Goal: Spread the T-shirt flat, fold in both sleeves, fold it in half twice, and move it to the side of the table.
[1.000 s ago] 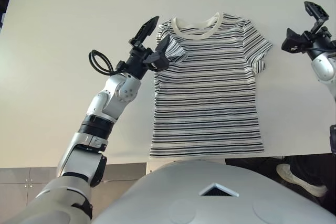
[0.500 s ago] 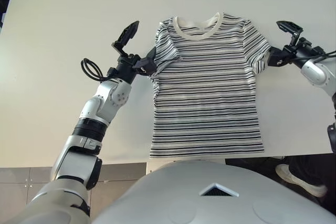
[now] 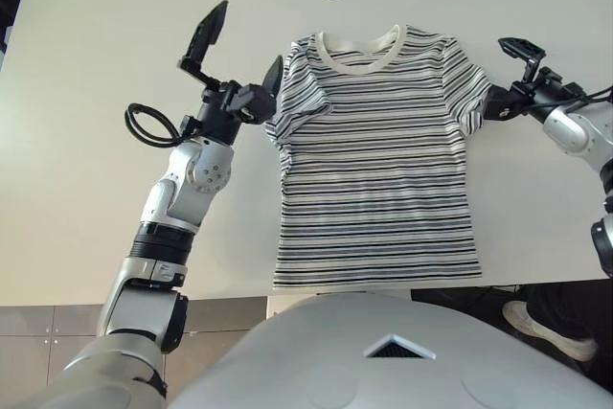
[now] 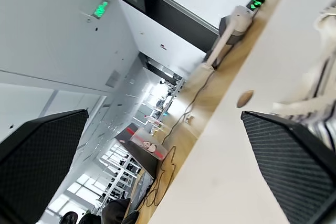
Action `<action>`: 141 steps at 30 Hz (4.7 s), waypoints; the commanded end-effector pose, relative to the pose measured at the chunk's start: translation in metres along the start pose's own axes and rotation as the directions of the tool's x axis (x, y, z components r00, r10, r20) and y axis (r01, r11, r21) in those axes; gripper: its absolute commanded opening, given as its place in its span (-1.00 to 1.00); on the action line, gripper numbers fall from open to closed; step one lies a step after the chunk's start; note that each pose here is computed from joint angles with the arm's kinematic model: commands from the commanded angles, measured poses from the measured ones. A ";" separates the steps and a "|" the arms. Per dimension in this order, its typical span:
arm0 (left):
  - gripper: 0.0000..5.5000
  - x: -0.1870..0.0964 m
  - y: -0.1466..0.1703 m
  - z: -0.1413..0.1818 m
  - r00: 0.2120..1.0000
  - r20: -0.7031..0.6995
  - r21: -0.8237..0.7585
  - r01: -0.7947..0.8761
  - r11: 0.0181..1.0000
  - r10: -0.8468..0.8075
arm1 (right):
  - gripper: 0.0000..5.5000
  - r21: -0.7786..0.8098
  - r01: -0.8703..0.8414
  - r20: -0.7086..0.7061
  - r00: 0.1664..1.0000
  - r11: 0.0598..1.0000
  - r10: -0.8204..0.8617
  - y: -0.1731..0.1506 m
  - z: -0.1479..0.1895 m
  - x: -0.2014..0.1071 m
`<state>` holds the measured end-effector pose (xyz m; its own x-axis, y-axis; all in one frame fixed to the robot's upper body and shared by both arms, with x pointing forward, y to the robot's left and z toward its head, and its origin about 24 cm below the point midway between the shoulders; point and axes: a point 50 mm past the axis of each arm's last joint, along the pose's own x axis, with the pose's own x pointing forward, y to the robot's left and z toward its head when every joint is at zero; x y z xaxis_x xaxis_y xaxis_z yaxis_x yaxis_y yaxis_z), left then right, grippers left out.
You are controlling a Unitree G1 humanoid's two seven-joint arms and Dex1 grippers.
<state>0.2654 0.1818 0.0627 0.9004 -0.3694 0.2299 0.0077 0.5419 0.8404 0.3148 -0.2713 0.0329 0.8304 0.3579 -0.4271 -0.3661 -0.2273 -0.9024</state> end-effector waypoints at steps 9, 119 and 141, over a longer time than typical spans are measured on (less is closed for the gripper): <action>1.00 0.003 0.012 0.003 0.996 -0.006 -0.036 -0.085 0.996 0.085 | -0.04 -0.035 -0.215 0.057 0.975 0.976 0.217 0.043 0.021 0.002; -0.18 -0.175 -0.029 0.053 0.255 0.338 0.118 0.944 0.309 -0.906 | -0.96 -0.112 -0.591 0.560 0.626 0.799 0.542 0.048 0.120 -0.178; -0.96 -0.109 -0.004 0.032 0.752 0.319 -0.204 0.649 0.733 -0.577 | -0.96 0.498 -0.298 0.557 0.830 0.814 -0.037 0.015 0.109 -0.143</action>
<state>0.1317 0.1929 0.0479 0.4323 -0.8795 -0.1990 0.7415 0.2211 0.6335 0.1234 -0.2313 0.0680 0.3578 0.8095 -0.4655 -0.8060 0.0159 -0.5917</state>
